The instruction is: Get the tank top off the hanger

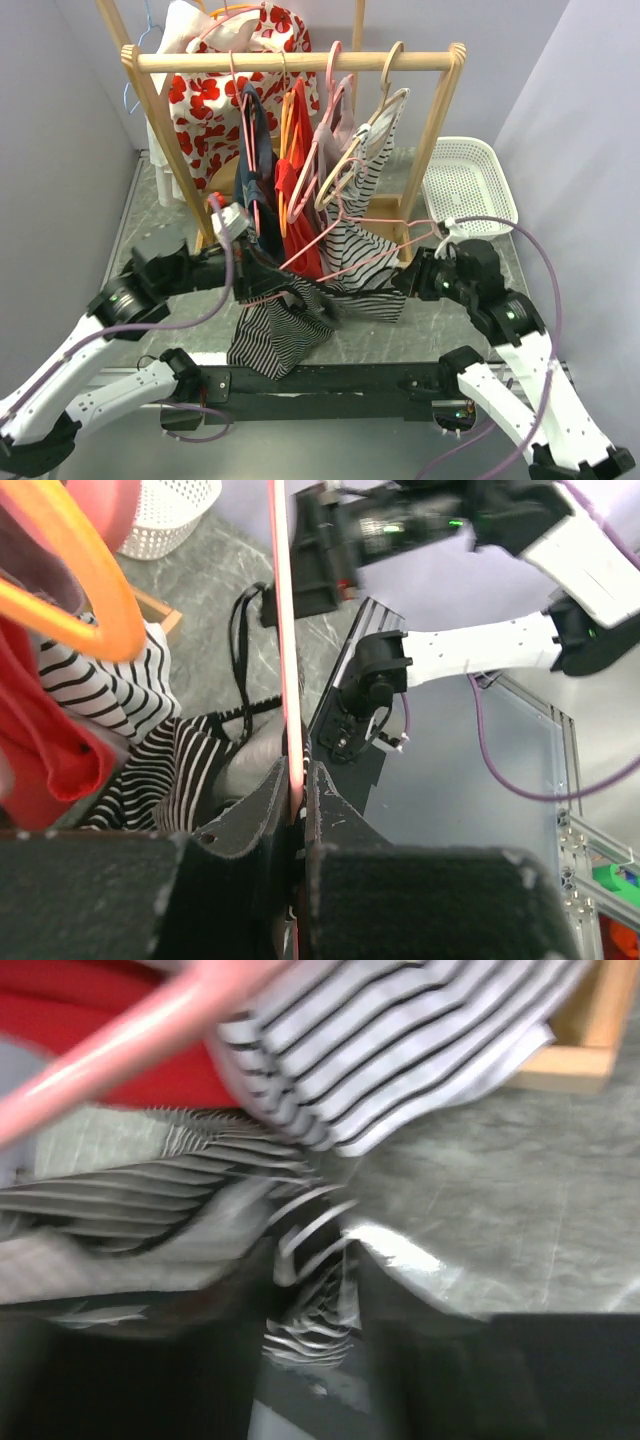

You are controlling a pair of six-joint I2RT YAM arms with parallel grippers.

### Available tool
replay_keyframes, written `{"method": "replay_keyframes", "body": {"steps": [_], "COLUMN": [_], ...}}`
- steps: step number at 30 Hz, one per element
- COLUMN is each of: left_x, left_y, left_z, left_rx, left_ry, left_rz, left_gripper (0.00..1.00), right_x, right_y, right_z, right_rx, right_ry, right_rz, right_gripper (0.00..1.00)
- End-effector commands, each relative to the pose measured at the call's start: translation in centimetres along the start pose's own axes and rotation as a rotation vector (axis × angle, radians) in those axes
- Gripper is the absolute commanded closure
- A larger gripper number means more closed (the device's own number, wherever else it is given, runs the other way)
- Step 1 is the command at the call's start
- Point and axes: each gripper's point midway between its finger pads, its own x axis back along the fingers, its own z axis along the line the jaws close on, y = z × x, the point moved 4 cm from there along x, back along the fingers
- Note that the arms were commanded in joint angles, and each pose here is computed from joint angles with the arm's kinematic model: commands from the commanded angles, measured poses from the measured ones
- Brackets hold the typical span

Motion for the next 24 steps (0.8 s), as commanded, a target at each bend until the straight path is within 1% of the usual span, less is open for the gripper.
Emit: {"method": "replay_keyframes", "body": {"steps": [1, 2, 3, 5, 6, 9, 12, 13, 16, 18, 19, 20, 22, 23, 24], "left_x": [-1.7, -2.0, -2.3, -2.6, -2.8, -3.4, -4.2, -4.5, -5.5, -6.5, -6.9, -7.6, -8.4, -9.0, -9.3], "left_y": [1.2, 1.0, 0.8, 0.5, 0.6, -0.2, -0.5, -0.6, -1.2, -1.5, -1.7, -2.0, -2.4, -2.5, -2.6], "left_z": [-0.3, 0.0, 0.2, 0.3, 0.4, 0.7, 0.7, 0.4, 0.3, 0.6, 0.2, 0.7, 0.3, 0.8, 0.8], "left_rx": [-0.020, -0.016, -0.013, -0.011, -0.010, 0.005, 0.013, 0.010, 0.017, 0.018, 0.012, 0.015, 0.005, 0.001, 0.001], "left_ry": [-0.069, -0.062, -0.048, -0.048, -0.046, -0.042, -0.050, -0.061, -0.066, -0.035, -0.039, 0.009, 0.026, 0.073, 0.087], "left_rz": [-0.053, -0.042, -0.030, -0.012, -0.016, -0.003, 0.003, -0.003, 0.004, 0.001, 0.008, 0.011, 0.021, 0.012, 0.012], "left_gripper": [0.99, 0.99, 0.99, 0.99, 0.99, 0.99, 0.99, 0.99, 0.99, 0.99, 0.99, 0.99, 0.99, 0.99, 0.99], "right_x": [3.9, 5.1, 5.8, 7.8, 8.3, 8.4, 7.9, 8.0, 7.4, 7.2, 6.8, 6.7, 6.1, 5.8, 5.6], "right_y": [1.4, 2.2, 2.5, 3.4, 3.6, 4.2, 4.8, 5.4, 6.2, 6.6, 7.0, 7.1, 7.2, 7.2, 7.1], "right_z": [2.4, 3.0, 3.4, 4.7, 5.3, 6.5, 7.4, 8.0, 9.0, 9.6, 9.8, 9.9, 10.1, 10.1, 10.5], "right_rx": [0.060, 0.066, 0.066, 0.077, 0.073, 0.065, 0.049, 0.057, 0.045, 0.038, 0.036, 0.033, 0.025, 0.014, 0.017], "right_ry": [0.115, 0.131, 0.146, 0.202, 0.236, 0.291, 0.353, 0.388, 0.446, 0.475, 0.482, 0.485, 0.489, 0.489, 0.508], "right_rz": [-0.138, -0.184, -0.215, -0.284, -0.287, -0.279, -0.298, -0.325, -0.320, -0.314, -0.316, -0.319, -0.310, -0.303, -0.295], "right_gripper": [0.50, 0.43, 0.39, 0.36, 0.35, 0.35, 0.34, 0.33, 0.32, 0.33, 0.33, 0.33, 0.33, 0.33, 0.33]}}
